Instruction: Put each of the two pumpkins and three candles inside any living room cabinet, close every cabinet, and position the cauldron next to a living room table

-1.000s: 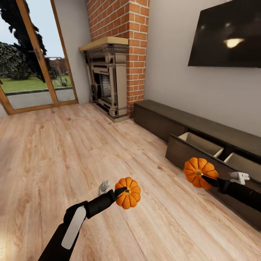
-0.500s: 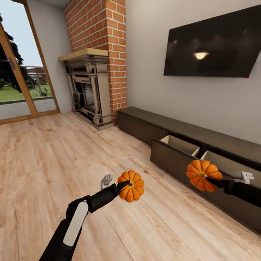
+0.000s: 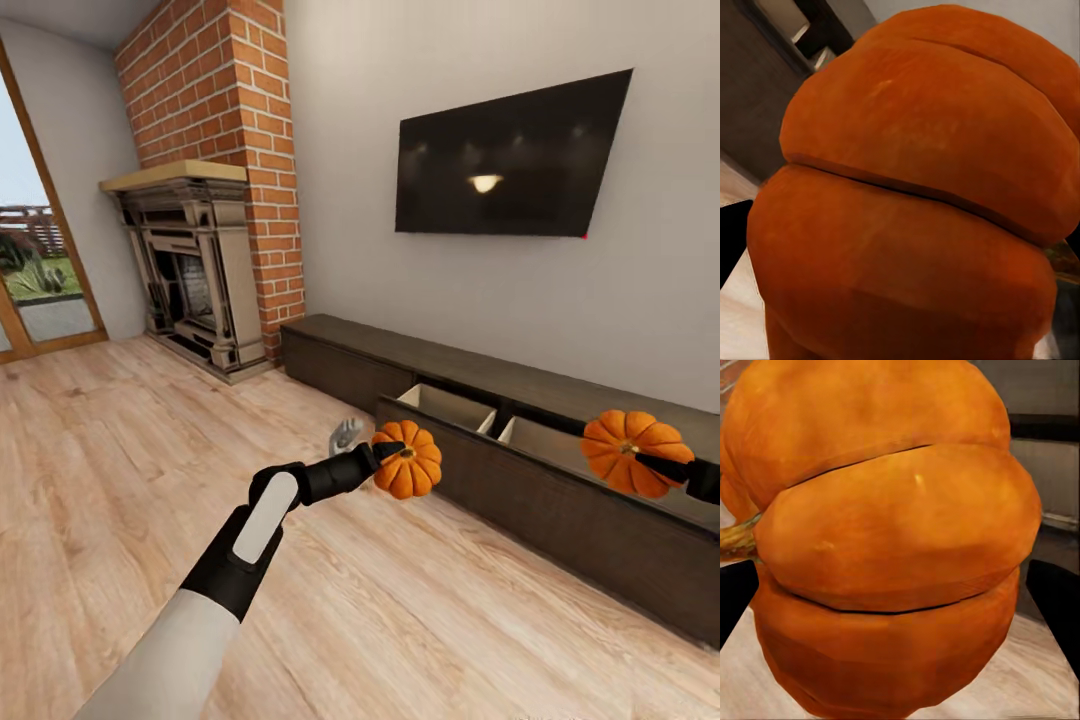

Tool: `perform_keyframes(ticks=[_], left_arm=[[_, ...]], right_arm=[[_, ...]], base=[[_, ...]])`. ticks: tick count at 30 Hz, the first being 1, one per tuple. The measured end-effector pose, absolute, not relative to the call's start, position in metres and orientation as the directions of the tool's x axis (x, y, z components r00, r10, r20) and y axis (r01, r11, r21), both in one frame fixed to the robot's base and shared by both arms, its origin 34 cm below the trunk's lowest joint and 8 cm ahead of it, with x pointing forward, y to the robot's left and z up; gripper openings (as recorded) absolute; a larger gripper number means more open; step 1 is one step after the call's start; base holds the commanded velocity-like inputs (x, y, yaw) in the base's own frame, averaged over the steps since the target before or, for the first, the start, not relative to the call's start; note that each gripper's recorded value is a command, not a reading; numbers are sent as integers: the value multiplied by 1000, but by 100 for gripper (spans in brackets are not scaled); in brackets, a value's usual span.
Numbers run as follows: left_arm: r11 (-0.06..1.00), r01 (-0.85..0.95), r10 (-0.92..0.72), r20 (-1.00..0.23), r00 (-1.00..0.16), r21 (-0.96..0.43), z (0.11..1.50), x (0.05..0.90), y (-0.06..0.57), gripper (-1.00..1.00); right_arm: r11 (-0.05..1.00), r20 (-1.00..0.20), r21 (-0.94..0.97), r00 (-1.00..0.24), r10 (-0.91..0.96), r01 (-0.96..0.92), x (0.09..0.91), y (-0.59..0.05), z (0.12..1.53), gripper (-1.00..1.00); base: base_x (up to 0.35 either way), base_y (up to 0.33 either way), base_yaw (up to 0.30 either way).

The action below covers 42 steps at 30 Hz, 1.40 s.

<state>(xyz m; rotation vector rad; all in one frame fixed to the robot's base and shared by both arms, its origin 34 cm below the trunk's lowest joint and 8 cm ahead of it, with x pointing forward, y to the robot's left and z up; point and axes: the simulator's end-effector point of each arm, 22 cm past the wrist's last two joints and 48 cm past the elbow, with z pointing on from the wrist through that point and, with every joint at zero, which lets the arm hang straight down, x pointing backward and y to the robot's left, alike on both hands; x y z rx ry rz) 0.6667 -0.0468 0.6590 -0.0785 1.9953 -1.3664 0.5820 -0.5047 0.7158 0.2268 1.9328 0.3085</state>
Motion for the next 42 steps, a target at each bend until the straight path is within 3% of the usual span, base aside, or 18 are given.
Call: perform_keyframes(ticks=[13, 20, 42], left_arm=[[446, 342, -436, -535, -724, -827, 685, 672, -40, -100], [466, 306, -441, -517, -733, -830, 671, 672, -32, -100], [464, 324, -445, -534, -719, -824, 701, 665, -28, -100]], right_arm=[[941, -873, 337, -367, 321, 21, 576, -505, 719, -100], [938, -850, 334, -460, 257, -92, 584, -444, 697, -100], [952, -890, 274, -412, 196, -137, 578, -429, 740, -100]], base=[[0, 0, -273], [0, 0, -235], [0, 0, -56]])
